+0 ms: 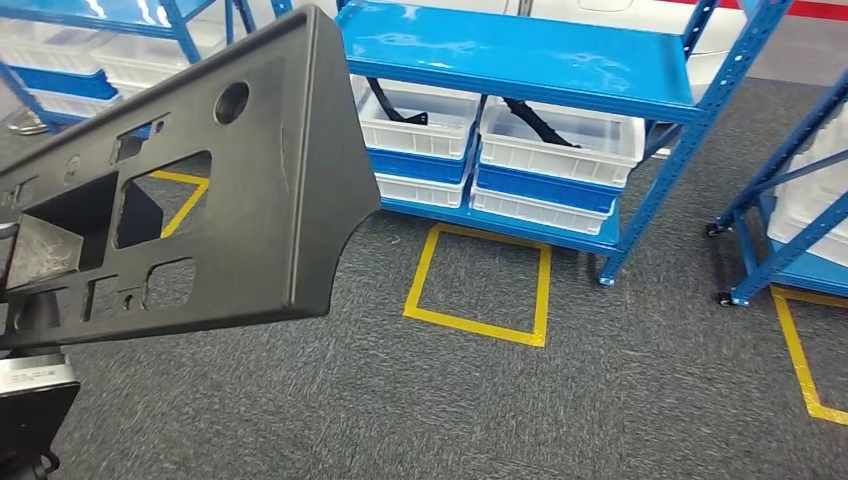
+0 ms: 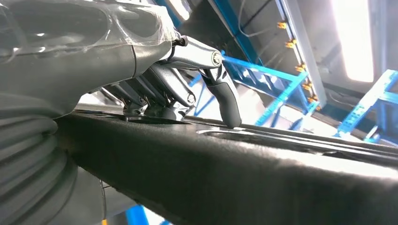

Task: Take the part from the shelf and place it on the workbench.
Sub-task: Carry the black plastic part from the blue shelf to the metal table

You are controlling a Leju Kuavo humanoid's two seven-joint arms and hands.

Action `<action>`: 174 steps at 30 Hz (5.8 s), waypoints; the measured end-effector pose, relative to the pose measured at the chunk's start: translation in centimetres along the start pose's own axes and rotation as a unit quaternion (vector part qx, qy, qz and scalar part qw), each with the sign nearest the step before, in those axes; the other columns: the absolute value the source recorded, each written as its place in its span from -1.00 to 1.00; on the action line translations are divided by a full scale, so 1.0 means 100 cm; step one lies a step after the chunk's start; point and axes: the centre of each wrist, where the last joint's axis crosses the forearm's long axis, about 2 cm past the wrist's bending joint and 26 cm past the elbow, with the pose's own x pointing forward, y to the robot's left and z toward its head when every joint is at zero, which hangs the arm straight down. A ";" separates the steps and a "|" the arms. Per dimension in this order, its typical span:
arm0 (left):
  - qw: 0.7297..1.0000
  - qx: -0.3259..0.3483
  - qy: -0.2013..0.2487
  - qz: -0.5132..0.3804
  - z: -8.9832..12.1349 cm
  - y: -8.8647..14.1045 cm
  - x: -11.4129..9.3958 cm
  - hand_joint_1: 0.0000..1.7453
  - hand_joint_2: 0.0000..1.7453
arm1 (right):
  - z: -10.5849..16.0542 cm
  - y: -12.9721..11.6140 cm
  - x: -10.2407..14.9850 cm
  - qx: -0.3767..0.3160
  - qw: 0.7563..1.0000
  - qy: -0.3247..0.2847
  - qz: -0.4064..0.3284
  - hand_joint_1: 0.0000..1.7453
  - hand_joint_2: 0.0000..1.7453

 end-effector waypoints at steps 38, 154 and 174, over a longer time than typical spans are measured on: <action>0.998 0.051 -0.038 -0.016 -0.044 0.009 0.010 1.00 1.00 | -0.007 0.026 0.046 0.027 0.997 -0.067 -0.008 -1.00 1.00; 1.000 -0.019 -0.010 0.014 -0.022 -0.016 0.003 1.00 1.00 | -0.008 0.025 0.051 0.069 0.986 -0.049 0.144 -1.00 1.00; 1.000 -0.024 -0.010 0.013 -0.025 -0.015 0.002 1.00 1.00 | -0.008 0.027 0.053 0.072 0.984 -0.048 0.156 -1.00 1.00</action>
